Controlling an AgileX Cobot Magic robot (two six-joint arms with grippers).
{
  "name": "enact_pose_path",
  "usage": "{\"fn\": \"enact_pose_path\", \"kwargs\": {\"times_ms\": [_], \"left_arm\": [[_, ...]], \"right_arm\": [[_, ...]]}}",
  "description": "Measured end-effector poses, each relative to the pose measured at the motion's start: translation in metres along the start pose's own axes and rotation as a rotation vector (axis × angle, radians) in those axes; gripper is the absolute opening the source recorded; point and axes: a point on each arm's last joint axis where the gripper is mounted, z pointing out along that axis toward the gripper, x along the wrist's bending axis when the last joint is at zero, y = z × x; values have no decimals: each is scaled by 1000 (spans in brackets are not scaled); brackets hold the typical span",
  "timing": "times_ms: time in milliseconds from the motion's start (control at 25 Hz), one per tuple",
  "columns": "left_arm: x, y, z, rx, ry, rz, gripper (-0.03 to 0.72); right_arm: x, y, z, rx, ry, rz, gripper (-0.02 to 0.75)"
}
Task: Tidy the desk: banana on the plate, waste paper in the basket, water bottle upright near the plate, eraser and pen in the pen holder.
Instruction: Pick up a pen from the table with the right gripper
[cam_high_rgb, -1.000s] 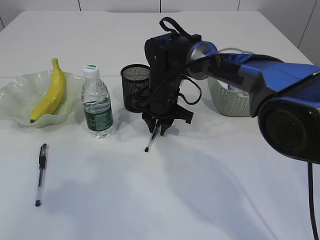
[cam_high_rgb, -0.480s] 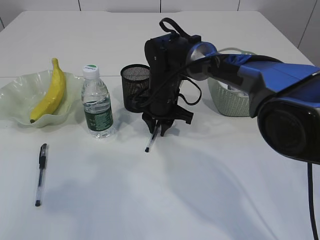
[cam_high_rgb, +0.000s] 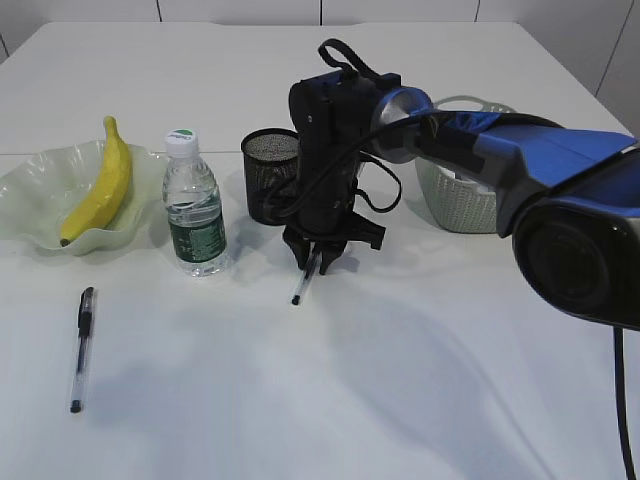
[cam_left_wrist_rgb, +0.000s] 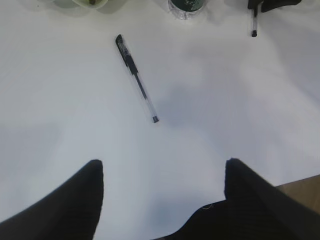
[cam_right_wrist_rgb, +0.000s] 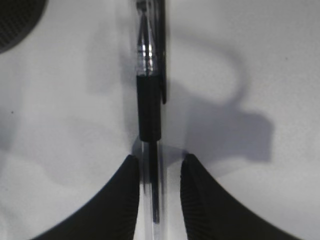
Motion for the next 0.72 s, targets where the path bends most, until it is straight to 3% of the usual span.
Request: {"fn": "enact_pose_path", "kwargs": {"times_ms": [280, 520, 720], "left_arm": [[0, 0, 0, 0, 0, 0, 540], [0, 0, 0, 0, 0, 0, 540], [0, 0, 0, 0, 0, 0, 540]], "right_arm": [[0, 0, 1, 0, 0, -9, 206], [0, 0, 2, 0, 0, -10, 62], [0, 0, 2, 0, 0, -10, 43]]}}
